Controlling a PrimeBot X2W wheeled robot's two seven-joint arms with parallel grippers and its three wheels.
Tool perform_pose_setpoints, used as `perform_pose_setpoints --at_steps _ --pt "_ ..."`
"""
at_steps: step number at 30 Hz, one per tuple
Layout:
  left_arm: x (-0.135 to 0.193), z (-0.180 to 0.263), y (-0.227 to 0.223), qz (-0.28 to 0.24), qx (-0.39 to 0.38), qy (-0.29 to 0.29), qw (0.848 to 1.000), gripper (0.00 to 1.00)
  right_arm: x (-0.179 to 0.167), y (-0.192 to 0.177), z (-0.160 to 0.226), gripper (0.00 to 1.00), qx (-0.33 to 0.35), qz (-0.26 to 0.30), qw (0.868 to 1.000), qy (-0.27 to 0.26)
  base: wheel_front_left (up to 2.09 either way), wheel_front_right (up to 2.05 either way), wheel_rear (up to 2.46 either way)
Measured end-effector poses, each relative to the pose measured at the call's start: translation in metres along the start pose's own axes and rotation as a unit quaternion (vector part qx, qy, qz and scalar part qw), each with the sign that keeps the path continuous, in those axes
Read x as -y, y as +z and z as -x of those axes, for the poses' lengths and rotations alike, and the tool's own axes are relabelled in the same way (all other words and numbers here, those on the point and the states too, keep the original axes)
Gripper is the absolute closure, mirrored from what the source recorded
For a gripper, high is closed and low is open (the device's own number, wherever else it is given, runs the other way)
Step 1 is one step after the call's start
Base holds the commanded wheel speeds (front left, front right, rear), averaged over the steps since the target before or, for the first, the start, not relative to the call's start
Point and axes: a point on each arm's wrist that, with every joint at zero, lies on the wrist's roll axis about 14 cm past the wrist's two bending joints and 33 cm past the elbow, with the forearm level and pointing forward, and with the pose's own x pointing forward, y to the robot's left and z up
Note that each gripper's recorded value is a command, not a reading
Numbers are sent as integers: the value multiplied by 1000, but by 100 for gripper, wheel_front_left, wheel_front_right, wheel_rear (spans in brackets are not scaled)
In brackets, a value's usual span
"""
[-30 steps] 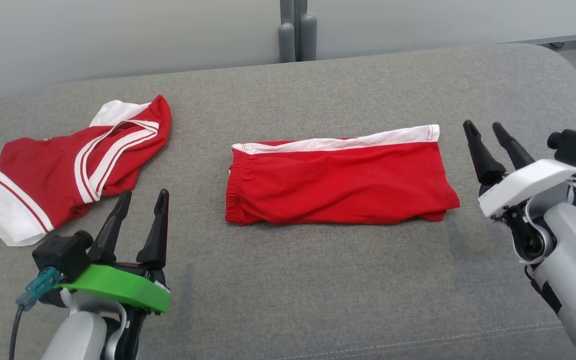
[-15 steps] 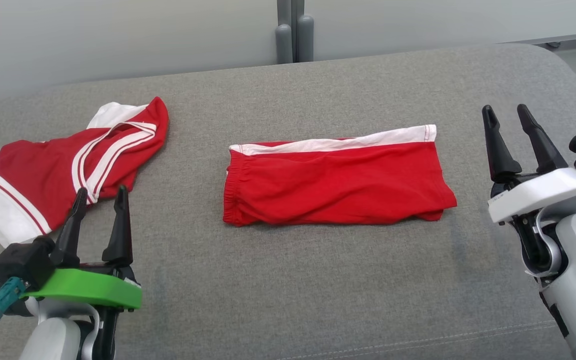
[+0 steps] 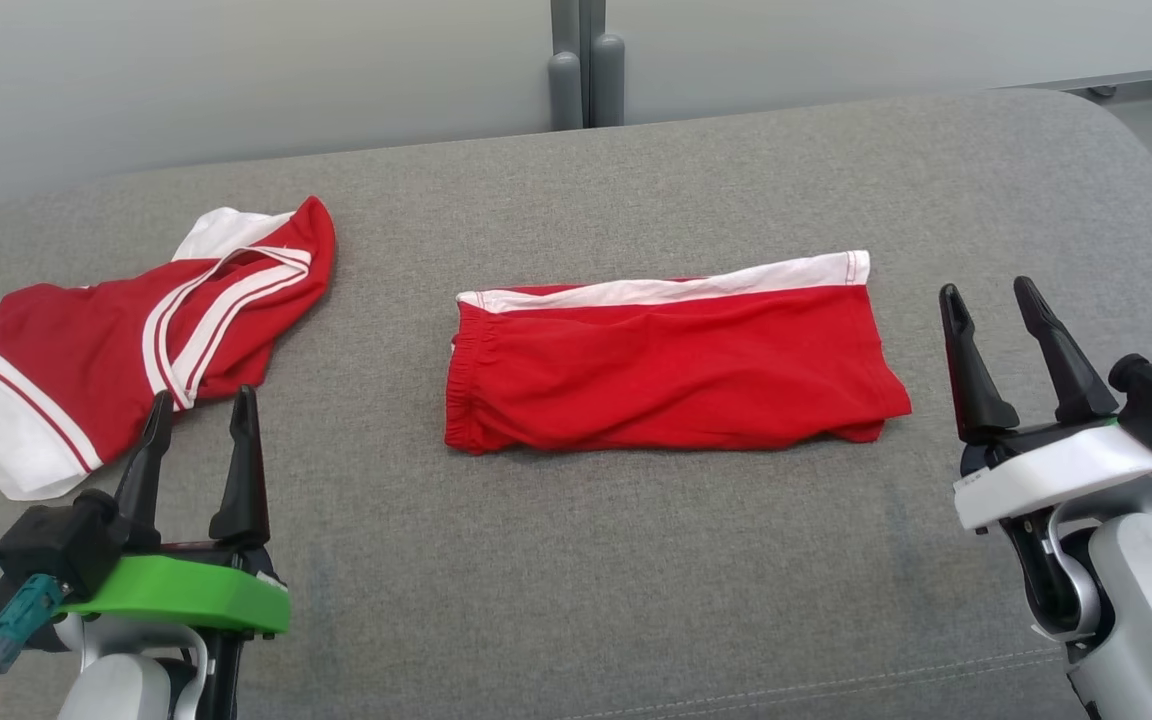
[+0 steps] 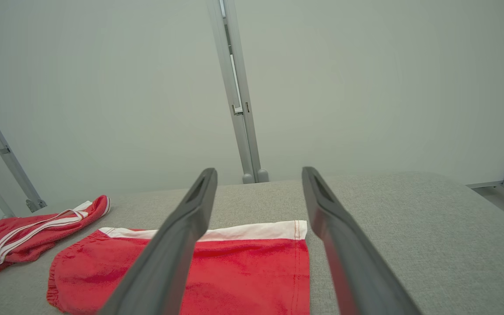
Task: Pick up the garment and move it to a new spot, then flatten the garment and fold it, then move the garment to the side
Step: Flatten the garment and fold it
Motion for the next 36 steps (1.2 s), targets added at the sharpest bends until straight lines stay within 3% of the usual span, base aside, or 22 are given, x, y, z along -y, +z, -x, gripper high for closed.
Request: perform_pose_setpoints --at_steps 36 --pt "-3 8 -5 -5 -2 5 1000 0 18 -9 23 0 -5 4 999 -49 0 0 0"
